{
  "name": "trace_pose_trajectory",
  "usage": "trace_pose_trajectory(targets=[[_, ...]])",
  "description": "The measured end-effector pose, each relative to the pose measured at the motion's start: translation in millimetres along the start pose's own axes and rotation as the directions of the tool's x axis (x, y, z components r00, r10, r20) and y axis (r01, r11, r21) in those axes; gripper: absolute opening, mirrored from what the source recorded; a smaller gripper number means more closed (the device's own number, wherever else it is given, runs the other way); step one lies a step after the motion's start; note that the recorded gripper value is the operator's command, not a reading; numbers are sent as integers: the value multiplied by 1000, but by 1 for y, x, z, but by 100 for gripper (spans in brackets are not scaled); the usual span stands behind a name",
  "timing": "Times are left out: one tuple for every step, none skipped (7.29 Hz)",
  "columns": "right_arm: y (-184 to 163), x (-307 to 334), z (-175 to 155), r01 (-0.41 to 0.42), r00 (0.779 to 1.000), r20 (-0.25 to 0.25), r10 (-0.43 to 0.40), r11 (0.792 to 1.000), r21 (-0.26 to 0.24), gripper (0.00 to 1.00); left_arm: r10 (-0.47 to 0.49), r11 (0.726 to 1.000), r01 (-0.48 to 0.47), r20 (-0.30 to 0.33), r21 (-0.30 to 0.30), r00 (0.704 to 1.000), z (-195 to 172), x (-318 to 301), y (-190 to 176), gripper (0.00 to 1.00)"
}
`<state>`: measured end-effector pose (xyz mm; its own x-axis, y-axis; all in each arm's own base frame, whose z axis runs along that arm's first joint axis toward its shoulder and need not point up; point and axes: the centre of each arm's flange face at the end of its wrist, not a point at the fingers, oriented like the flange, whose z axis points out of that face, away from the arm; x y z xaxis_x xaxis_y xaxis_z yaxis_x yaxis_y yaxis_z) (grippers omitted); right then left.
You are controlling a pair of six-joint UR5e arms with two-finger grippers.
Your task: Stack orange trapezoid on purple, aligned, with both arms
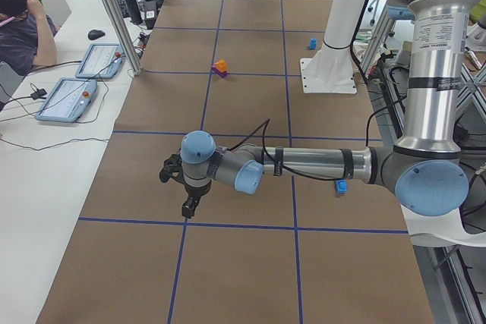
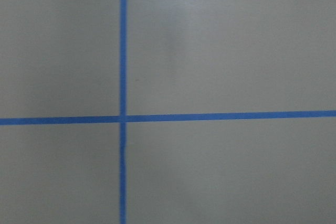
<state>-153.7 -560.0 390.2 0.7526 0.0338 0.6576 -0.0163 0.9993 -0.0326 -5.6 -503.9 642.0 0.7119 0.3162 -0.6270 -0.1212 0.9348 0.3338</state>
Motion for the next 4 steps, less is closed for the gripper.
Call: trace_pose_trajectory(targets=[[-6, 39, -2, 9, 1000, 15, -9, 1000, 7, 100, 0, 1000, 0, 7, 3, 1000, 4, -6, 12, 100], [-11, 63, 3, 28, 1000, 10, -29, 999, 41, 100, -1, 1000, 1, 20, 3, 1000, 7, -10, 18, 100], [-10, 101, 18, 39, 999, -5, -39, 996, 82, 100, -2, 1000, 2, 35, 3, 999, 8, -12, 20, 100], [-3, 153, 34, 60, 998, -7, -59, 991, 120, 100, -1, 1000, 0, 46, 3, 999, 7, -14, 20, 100]])
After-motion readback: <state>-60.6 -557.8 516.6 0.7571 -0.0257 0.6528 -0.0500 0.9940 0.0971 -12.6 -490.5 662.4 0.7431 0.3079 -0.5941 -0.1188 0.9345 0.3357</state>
